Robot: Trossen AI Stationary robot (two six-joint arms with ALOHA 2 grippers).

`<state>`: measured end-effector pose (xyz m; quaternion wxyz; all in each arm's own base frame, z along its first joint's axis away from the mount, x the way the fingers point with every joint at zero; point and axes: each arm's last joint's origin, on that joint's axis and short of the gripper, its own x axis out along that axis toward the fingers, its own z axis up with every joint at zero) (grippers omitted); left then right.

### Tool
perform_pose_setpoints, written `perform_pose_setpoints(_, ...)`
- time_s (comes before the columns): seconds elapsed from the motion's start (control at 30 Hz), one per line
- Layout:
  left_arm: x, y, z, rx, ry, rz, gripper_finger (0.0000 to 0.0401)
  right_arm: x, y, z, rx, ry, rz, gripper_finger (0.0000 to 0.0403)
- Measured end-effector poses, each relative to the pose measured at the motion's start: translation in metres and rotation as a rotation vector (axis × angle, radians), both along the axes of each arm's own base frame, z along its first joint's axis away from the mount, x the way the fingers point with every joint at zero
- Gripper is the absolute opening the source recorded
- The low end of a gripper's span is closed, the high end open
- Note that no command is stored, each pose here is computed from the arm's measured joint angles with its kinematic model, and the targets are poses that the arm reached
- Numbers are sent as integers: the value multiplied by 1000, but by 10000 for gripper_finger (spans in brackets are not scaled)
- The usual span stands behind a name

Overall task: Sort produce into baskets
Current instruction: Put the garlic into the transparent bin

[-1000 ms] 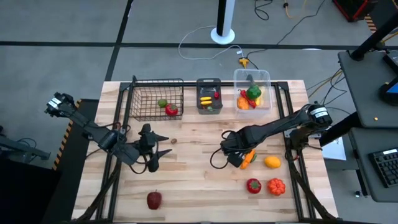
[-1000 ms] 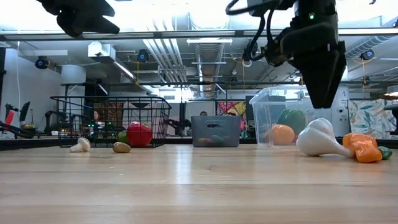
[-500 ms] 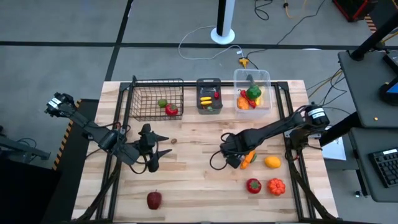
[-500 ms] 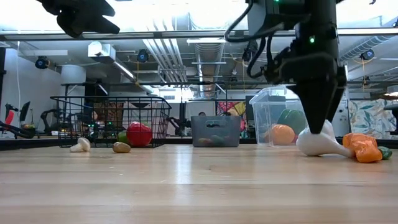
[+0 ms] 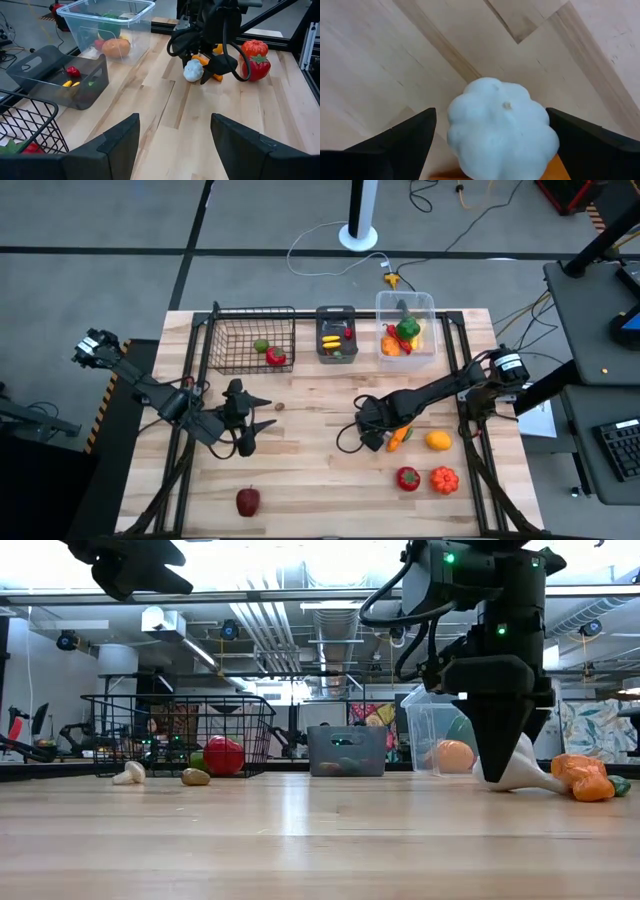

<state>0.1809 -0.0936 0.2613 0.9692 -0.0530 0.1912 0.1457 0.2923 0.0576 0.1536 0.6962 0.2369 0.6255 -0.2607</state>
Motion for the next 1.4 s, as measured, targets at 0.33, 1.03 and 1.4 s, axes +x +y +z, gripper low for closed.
perform_pose_setpoints(0.33,0,0,0,0,0,0,226,3,1,3,3,-13,2,287)
perform_pose_setpoints(1.03,6,-4,-7,11,21,2,226,55,4,78,-40,-332,162,276)
perform_pose_setpoints(1.4,7,-5,-5,-13,-4,6,226,82,-39,149,-214,-521,264,277)
